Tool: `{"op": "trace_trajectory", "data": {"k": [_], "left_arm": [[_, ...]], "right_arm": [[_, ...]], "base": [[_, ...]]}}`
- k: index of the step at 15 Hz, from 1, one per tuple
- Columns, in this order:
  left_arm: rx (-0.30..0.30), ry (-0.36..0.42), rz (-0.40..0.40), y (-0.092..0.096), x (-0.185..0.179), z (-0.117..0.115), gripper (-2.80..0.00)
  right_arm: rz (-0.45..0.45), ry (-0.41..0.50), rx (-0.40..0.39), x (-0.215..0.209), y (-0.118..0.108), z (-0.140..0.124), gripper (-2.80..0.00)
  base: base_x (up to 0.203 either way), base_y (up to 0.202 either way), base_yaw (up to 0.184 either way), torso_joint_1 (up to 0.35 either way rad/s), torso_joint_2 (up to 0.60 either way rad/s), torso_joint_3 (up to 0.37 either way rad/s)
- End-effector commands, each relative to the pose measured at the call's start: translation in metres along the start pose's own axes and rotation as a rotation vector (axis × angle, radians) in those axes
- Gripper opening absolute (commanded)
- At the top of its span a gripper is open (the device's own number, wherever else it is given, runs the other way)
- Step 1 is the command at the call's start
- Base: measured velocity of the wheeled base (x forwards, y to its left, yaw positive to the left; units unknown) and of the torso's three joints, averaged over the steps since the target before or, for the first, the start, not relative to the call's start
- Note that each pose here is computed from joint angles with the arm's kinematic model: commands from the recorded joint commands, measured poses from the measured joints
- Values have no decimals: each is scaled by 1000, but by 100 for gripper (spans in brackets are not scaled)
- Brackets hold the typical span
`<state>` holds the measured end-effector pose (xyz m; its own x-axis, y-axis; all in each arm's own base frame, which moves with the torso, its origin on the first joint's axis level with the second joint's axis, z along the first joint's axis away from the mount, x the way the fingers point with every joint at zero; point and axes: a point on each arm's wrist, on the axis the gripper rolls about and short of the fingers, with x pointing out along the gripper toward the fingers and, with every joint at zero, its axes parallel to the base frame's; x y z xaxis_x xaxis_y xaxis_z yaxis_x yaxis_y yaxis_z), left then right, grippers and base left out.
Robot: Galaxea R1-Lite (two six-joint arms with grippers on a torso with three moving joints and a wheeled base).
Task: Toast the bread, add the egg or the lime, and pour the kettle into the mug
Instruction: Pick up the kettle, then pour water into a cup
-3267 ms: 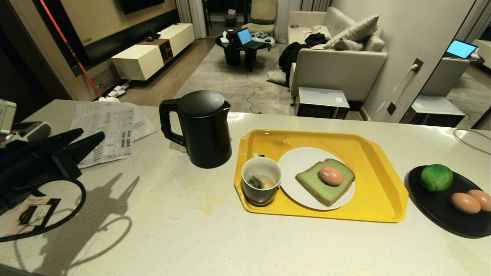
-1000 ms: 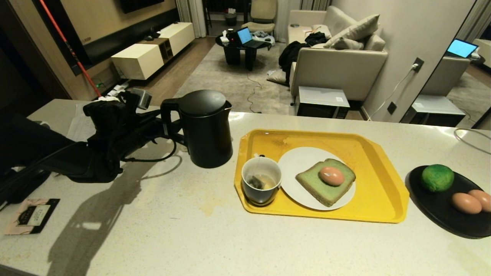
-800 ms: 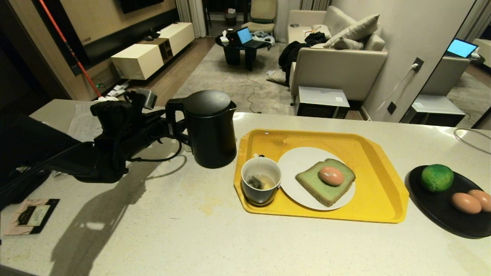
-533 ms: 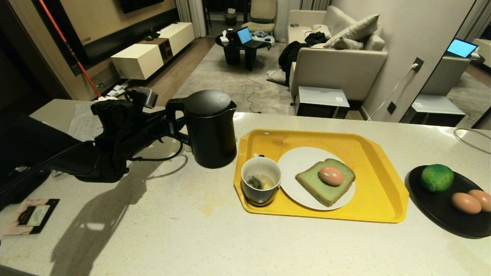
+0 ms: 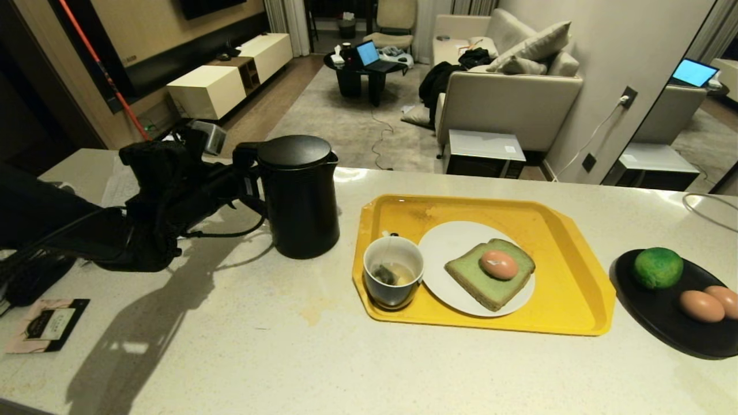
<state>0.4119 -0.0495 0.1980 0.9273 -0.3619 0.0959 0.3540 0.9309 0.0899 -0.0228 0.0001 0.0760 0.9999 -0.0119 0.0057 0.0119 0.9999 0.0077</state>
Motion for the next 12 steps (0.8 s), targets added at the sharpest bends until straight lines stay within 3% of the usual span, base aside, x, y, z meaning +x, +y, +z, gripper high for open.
{"op": "trace_trajectory", "data": {"k": [1,7,12], "left_arm": [[-3,-35,4,1,-19,25,-280],[-6,-135,42,12,-63,74,-280],[42,-199,-6,21,-105,115,-280]], "right_arm": [[0,3,0,0,0,-1,-280],[0,3,0,0,0,-1,-280],[0,3,0,0,0,-1,-280]], "base": [[0,0,0,0,0,0],[0,0,0,0,0,0],[0,0,0,0,0,0]]}}
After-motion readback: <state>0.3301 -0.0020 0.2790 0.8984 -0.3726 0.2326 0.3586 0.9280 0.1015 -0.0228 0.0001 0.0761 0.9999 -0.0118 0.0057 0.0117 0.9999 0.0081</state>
